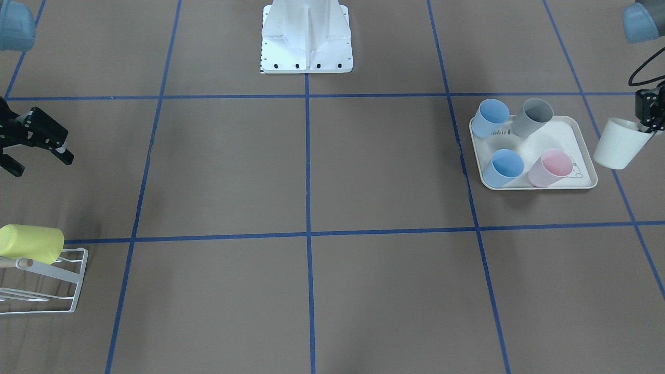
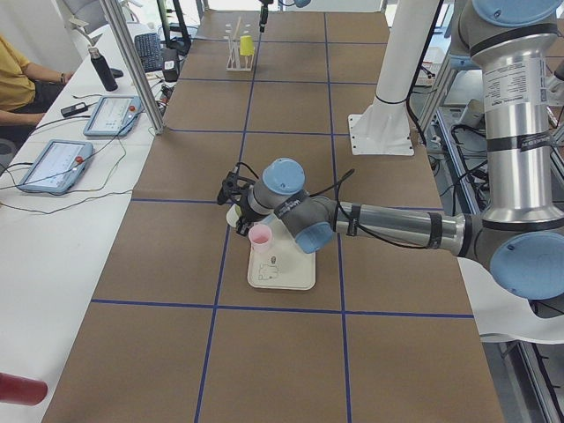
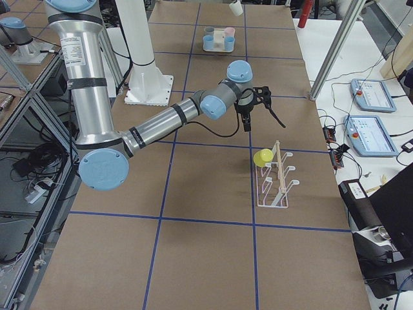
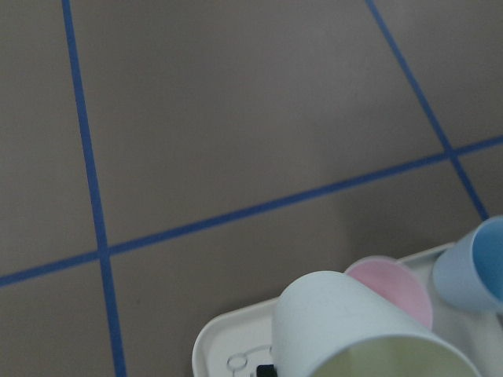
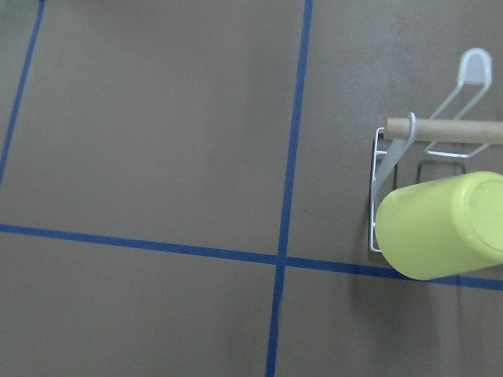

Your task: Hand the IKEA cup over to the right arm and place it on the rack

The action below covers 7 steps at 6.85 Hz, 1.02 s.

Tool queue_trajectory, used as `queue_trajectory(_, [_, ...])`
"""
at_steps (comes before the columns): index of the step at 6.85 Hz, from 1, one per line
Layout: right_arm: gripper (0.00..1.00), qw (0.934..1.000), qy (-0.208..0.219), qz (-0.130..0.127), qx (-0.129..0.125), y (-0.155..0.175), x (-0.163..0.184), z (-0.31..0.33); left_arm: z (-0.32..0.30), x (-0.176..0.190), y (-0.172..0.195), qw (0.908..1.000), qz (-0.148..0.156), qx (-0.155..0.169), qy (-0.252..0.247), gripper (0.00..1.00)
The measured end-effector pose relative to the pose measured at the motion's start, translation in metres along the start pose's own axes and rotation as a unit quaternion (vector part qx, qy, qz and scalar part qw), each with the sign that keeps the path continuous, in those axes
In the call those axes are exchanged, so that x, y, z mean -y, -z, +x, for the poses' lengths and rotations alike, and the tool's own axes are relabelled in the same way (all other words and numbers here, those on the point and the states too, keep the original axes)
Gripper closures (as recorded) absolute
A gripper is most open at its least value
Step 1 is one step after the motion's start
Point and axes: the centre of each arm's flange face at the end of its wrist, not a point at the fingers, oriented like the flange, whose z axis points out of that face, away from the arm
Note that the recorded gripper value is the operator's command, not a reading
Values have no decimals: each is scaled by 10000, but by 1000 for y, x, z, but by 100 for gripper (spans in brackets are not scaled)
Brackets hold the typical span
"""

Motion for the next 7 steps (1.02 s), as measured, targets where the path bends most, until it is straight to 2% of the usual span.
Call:
queue_trajectory(1, [1, 9996, -197, 111, 143, 4, -1, -9, 28, 30, -8, 9996, 97, -178, 192, 100])
queue_trajectory(4, [1, 9954, -670, 340, 595, 10, -3, -32, 136, 108, -32, 9936, 39, -725, 862, 100])
queue_trajectory(7, [1, 9893, -1063, 408, 912, 16, 7, -65, 258, 140, -51, 9805, -194, -1446, 1318, 100])
